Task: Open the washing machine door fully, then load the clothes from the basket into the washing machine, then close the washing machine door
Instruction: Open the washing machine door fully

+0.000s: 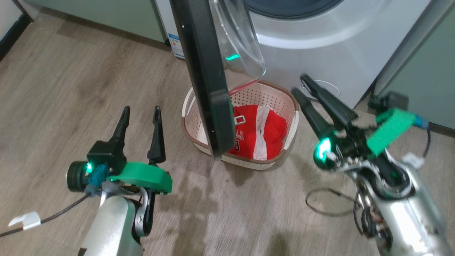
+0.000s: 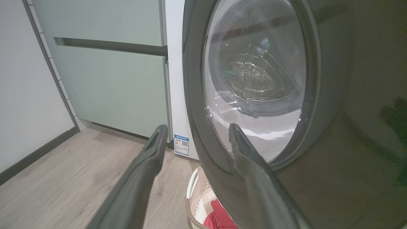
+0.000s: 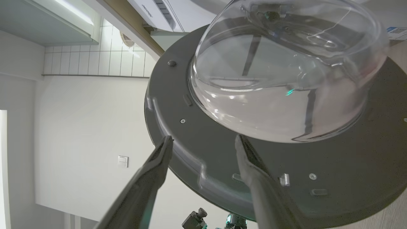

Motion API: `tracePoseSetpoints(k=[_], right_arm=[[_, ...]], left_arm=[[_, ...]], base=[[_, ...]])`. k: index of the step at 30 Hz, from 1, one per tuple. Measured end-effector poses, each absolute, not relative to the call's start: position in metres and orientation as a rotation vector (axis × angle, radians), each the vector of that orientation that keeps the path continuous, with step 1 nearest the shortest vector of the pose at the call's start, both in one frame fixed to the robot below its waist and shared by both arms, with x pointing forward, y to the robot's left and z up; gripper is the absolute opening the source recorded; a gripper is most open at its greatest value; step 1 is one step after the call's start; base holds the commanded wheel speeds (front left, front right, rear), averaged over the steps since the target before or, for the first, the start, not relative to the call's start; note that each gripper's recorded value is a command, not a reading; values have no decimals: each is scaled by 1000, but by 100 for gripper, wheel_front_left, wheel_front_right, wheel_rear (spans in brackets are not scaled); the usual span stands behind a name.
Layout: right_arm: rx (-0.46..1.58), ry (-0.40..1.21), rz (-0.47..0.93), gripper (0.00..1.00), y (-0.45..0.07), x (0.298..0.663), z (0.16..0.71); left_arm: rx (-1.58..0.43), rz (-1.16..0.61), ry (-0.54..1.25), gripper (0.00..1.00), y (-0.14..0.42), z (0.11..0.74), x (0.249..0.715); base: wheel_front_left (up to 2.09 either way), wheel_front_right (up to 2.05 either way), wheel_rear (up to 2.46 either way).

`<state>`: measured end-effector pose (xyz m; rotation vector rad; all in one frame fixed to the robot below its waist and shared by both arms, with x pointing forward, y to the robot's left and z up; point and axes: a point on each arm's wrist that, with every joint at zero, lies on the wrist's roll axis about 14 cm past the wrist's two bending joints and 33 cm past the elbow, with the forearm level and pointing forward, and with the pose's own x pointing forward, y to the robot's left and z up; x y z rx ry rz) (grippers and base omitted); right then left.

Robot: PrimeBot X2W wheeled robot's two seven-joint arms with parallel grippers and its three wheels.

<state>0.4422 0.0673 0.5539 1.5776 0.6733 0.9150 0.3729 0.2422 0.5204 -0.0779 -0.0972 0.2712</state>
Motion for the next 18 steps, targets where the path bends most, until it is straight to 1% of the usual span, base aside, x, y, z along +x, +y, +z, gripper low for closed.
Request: tracePoseSetpoints(k=[4, 10, 13, 18], right_arm=[[1596, 621, 814, 100, 43, 431, 539], [1504, 536, 654, 100, 13, 420, 514], [1516, 464, 565, 100, -5, 422, 511], [1451, 299, 484, 100, -31, 432, 523]], left_arm=[[-89, 264, -97, 100, 239, 520, 373], [-94, 256, -93, 100, 238, 518, 373], [-87, 254, -95, 100, 239, 519, 374], [-86, 258, -99, 100, 240, 521, 374]], base=[[0, 0, 0], [0, 0, 0], [0, 0, 0], [0, 0, 0]])
